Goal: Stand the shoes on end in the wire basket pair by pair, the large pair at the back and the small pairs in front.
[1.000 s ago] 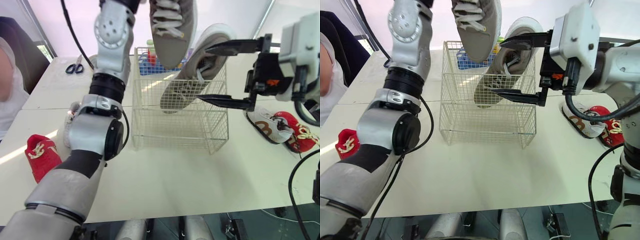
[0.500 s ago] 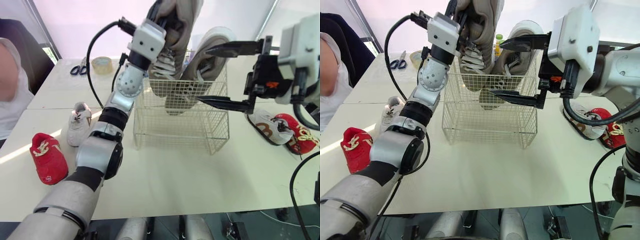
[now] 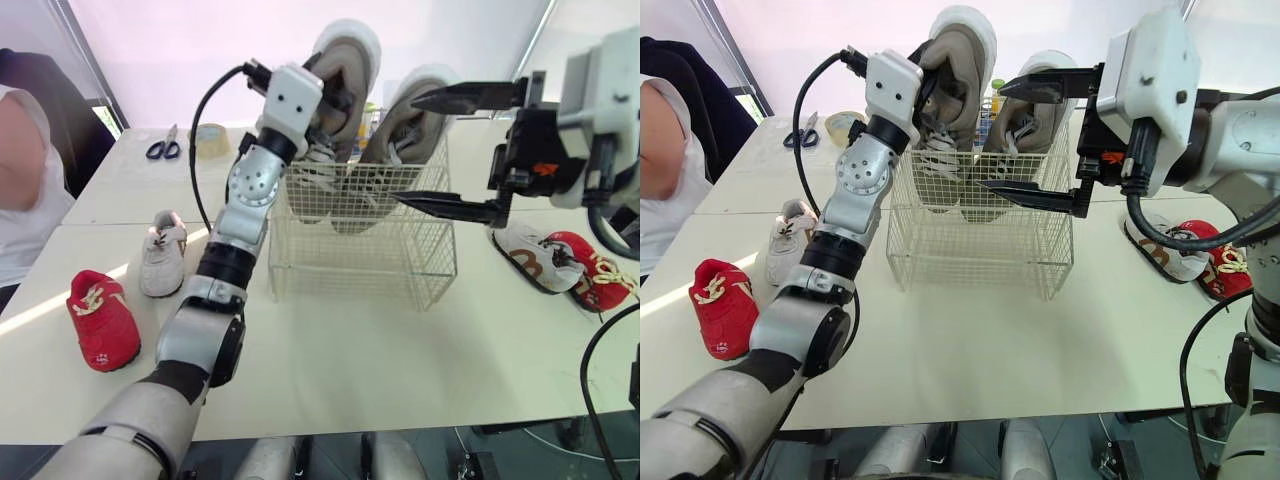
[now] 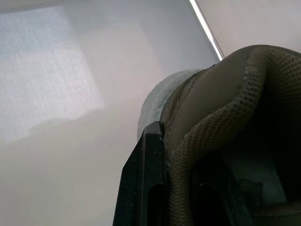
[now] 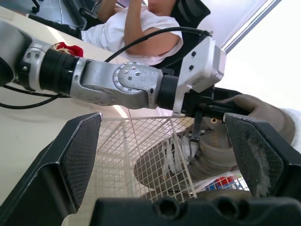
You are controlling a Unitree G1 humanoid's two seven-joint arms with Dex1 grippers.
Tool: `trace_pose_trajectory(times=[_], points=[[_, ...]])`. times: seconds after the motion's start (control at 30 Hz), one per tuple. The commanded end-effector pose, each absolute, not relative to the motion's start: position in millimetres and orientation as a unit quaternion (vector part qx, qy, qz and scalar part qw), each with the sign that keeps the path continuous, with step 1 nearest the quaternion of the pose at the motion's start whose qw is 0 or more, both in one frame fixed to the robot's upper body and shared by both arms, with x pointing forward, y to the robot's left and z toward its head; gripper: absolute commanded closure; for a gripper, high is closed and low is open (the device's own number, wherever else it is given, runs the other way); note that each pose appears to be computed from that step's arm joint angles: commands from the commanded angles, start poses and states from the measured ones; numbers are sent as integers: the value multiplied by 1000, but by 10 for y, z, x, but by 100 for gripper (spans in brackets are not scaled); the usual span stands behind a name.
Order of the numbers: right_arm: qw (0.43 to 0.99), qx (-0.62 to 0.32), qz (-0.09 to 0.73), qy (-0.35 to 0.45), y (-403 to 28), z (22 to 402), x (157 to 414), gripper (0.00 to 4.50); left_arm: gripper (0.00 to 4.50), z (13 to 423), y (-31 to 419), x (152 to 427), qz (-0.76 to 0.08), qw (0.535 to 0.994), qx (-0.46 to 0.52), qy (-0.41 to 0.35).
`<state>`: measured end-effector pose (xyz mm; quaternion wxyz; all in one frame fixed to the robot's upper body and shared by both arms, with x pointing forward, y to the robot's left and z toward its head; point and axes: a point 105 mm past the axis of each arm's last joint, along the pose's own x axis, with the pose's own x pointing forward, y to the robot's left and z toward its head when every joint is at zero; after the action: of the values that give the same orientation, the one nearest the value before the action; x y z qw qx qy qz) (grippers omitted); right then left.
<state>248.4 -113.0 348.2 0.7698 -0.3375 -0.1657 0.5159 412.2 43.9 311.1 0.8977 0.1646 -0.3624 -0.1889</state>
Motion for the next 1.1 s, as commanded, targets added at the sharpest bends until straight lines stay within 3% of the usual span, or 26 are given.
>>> trace_pose_trajectory(times=[0.03,0.13,0.57,0.77,0.9,1.1], points=[[769,-346,504,-188,-1152,3587,2436,0,449,2456,375,4208,-233,928,161,-241],[769,-345,504,-189,-1152,3590,2436,0,449,2474,484,4160,-214,935,144,-244],[767,-341,511,-188,-1140,3589,2457,0,449,1858,712,4054,-167,976,95,-108],[765,-339,515,-188,-1137,3588,2466,0,449,1769,736,3955,-163,980,78,-84],[763,-338,517,-189,-1134,3589,2474,0,449,1933,723,3965,-164,977,76,-113],[762,-338,519,-189,-1131,3586,2479,0,167,2252,694,3920,-188,960,92,-186]])
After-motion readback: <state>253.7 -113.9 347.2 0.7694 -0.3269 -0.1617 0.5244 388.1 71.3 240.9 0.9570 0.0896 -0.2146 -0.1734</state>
